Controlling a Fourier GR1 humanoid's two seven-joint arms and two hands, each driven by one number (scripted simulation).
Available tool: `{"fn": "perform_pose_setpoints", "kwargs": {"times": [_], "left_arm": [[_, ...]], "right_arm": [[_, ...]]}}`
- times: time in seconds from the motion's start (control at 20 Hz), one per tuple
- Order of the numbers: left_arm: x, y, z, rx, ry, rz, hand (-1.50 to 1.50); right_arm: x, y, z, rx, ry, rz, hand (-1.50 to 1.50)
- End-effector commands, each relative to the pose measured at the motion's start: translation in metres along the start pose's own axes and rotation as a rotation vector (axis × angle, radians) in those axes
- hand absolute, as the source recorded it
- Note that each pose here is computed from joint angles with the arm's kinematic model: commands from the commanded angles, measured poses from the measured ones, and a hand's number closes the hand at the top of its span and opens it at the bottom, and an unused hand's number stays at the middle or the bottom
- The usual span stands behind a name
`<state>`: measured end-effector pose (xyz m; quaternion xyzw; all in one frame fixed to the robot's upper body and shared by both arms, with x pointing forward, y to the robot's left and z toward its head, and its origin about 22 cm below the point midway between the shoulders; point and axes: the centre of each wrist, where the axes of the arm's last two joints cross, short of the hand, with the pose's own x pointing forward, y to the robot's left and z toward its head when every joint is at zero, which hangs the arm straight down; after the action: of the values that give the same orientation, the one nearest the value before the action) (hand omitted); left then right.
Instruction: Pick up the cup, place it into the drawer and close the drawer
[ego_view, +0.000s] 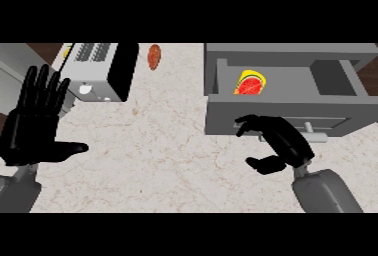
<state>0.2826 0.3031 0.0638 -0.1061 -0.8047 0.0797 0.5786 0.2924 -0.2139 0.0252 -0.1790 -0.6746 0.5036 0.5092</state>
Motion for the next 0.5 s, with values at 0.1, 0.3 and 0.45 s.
{"fn": "perform_pose_setpoints", "kwargs": {"times": [0.1,0.3,0.45], "left_arm": [[0.017,0.033,0.01,0.015,-0.009,-0.007,-1.5],[0.002,0.034,0.033,0.003,0.001,0.02,-1.5],[-0.001,0.038,0.028,0.005,0.005,0.003,-1.5]], "right_arm": [[-0.023,0.011,-0.022,0.072,0.045,0.052,-1.5],[-0.042,0.023,-0.053,0.071,0.054,0.018,-1.5],[-0.058,0.007,-0.066,0.062,0.05,-0.001,-1.5]]}}
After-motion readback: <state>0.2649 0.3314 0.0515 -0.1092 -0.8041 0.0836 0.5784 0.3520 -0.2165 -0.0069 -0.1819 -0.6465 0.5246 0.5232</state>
